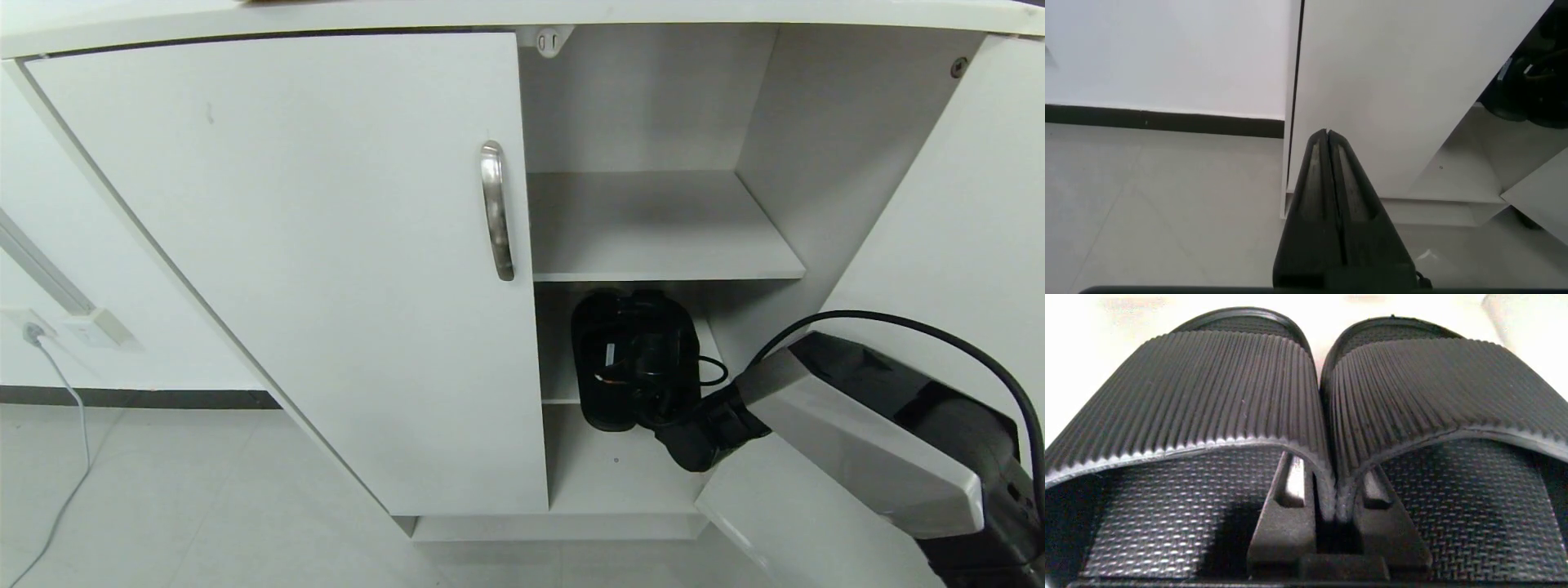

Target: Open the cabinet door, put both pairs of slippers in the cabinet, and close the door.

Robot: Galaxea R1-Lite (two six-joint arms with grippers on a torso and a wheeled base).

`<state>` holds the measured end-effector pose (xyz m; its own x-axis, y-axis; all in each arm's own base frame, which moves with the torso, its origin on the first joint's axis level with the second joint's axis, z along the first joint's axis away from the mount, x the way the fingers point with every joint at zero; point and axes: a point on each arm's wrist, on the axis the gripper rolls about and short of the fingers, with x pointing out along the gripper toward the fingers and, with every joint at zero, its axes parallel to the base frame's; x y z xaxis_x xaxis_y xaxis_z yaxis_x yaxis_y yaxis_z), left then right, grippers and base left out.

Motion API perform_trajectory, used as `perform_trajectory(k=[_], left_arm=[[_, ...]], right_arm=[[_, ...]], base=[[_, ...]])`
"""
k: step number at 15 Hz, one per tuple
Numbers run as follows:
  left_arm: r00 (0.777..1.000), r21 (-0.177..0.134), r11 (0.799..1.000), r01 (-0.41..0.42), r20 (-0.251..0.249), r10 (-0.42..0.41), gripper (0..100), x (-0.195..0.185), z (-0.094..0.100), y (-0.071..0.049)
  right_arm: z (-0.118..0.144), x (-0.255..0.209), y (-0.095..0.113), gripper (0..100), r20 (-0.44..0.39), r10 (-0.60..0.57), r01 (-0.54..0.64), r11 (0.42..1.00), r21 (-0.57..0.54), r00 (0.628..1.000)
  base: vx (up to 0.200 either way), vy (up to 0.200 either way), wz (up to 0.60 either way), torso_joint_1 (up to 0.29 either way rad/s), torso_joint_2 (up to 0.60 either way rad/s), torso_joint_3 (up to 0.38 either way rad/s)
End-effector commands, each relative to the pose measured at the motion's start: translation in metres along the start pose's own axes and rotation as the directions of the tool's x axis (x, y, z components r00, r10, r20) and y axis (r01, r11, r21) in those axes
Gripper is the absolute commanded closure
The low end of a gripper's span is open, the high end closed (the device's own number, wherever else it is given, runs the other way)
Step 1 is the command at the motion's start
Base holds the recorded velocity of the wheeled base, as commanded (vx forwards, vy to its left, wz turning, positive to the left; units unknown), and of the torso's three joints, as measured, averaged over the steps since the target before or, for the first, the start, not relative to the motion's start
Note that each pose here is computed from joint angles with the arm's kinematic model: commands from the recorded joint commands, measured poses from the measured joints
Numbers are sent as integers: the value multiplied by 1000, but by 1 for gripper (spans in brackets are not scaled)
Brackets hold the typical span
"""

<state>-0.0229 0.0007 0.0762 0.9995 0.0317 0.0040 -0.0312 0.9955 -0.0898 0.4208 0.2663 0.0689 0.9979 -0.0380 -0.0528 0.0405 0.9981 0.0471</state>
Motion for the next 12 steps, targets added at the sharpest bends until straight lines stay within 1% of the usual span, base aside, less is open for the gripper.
perform_trajectory(k=[1,6,8,11,12], left_arm=[[1000,-1,1000,-1,-1,1,100,0,0,0],[1000,-1,1000,-1,-1,1,100,0,0,0],[1000,-1,1000,-1,-1,1,100,0,0,0],[1000,-1,1000,-1,-1,1,100,0,0,0],[1000,-1,1000,-1,-1,1,100,0,0,0]], right_arm=[[0,5,0,100,10,4,-4,1000,-5,1000],[2,12,1,100,30,12,-11,1000,-17,999],[3,13,1,100,16,23,-23,999,-25,1000],[4,15,3,100,22,25,-25,999,-20,999],[3,15,3,0,16,26,-26,999,-25,1000]], base=[[0,0,0,0,0,0],[0,0,0,0,0,0],[0,0,0,0,0,0],[0,0,0,0,0,0],[0,0,0,0,0,0]])
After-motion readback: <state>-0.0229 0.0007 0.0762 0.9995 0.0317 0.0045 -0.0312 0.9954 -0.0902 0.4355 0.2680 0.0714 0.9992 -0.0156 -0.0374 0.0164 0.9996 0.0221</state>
